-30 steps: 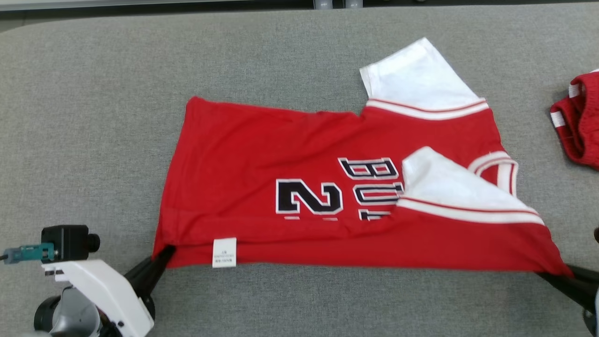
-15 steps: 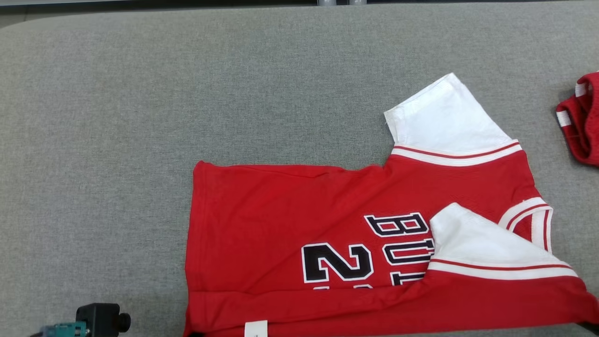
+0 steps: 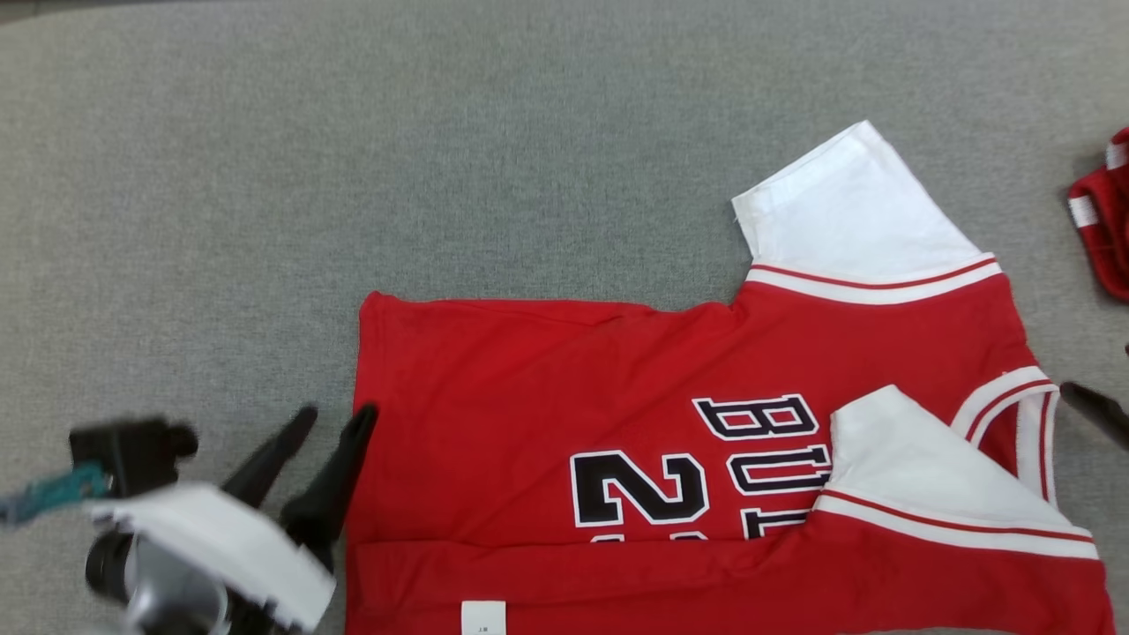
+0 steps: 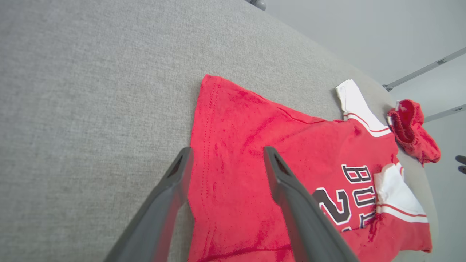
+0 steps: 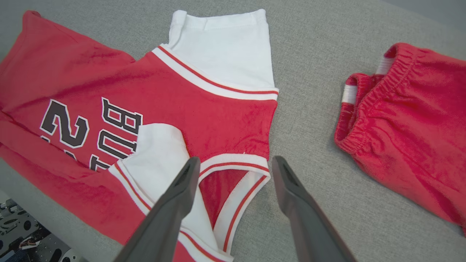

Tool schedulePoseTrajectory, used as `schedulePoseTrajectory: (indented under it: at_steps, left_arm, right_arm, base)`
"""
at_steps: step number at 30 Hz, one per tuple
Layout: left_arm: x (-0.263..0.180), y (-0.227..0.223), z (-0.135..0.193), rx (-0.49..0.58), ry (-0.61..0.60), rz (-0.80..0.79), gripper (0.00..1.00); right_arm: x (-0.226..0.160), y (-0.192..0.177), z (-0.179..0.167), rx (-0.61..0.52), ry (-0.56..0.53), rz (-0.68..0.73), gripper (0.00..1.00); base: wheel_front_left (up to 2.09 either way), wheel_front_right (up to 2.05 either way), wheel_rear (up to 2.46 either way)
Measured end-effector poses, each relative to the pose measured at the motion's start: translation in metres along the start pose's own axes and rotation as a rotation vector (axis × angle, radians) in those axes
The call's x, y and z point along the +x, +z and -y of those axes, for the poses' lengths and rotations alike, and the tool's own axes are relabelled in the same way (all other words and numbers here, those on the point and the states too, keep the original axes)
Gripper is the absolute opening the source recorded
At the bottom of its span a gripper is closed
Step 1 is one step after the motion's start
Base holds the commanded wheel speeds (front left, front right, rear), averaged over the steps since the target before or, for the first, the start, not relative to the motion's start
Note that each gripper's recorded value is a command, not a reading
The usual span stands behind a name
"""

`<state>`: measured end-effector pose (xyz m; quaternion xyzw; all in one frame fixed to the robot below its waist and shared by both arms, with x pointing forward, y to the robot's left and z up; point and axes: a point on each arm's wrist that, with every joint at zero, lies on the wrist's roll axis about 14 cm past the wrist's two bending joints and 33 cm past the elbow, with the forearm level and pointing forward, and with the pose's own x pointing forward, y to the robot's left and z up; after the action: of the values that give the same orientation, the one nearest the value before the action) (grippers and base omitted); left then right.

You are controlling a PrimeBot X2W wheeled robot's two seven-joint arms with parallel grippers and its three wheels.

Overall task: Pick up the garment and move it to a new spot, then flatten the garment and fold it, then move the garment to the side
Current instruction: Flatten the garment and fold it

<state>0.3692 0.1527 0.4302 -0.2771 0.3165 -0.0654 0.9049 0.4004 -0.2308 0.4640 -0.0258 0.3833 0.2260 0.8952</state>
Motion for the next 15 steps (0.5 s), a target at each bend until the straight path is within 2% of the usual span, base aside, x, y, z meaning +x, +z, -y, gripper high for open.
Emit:
schedulePoseTrajectory:
  at_steps: [3, 6, 15]
  left_arm:
    - [0.029, 0.010, 0.012, 0.090, -0.036, -0.030, 1.00]
    - [0.056, 0.009, 0.009, 0.165, -0.029, -0.093, 1.00]
    - [0.103, 0.011, -0.013, 0.259, 0.014, -0.187, 1.00]
  right_arm:
    - [0.018, 0.022, 0.006, -0.052, 0.000, 0.014, 1.00]
    - [0.044, 0.049, 0.017, -0.101, -0.026, 0.063, 1.00]
    - [0.144, 0.059, 0.017, -0.116, -0.013, -0.011, 1.00]
  base:
    - [0.00, 0.00, 0.00]
    - [0.00, 0.00, 0.00]
    - [0.00, 0.00, 0.00]
